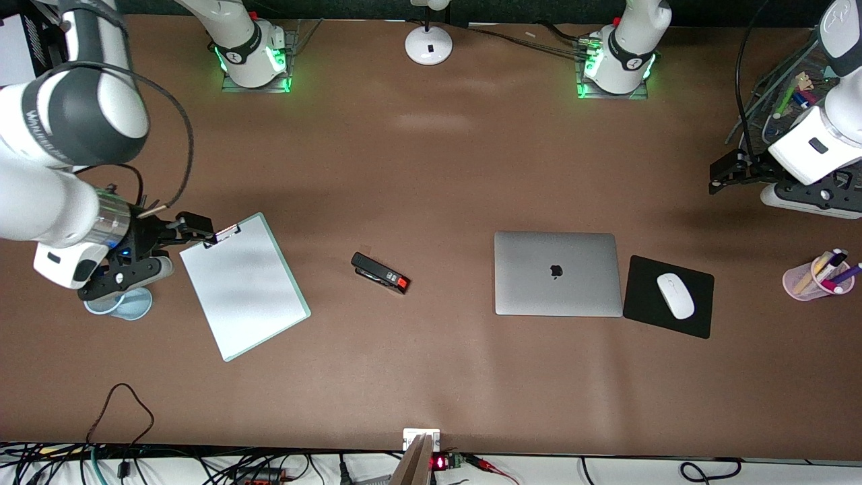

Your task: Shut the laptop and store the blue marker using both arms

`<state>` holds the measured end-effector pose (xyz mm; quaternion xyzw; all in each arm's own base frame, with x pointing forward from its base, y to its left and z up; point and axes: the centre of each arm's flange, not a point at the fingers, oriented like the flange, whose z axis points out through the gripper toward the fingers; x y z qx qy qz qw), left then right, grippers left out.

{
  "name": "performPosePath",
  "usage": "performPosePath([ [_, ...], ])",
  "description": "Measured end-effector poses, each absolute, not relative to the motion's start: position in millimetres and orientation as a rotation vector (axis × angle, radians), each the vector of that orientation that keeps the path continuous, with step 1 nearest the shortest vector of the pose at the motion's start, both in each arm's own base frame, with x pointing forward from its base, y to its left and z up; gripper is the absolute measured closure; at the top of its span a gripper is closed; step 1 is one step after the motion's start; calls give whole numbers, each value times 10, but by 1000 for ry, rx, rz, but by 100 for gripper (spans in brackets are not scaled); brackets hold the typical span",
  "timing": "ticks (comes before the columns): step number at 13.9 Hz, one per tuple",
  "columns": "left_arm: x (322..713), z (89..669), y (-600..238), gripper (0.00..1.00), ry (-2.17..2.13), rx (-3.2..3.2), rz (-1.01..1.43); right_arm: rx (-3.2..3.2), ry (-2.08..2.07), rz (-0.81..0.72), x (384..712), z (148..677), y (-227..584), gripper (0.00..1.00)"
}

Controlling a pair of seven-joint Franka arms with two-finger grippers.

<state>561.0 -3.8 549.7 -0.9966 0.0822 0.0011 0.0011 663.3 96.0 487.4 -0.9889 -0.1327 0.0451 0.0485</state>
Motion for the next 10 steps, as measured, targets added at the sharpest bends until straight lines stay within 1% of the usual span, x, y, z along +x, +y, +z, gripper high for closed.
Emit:
performPosePath([
  [2, 5610, 5497, -41, 0, 259, -3129, 3, -3064, -298, 179, 6565, 4852, 826, 0],
  [4, 5610, 5497, -43, 0, 260, -3129, 3, -3104, -204, 221, 6483, 4924, 468, 0],
  [8, 5610, 5499, -51, 0, 262, -3128, 3, -3128, 14, 164, 6278, 5395, -456, 0],
  [10, 5610, 5501, -65, 0, 266, -3128, 2, -3126, 76, 175, 6113, 5610, -681, 0],
])
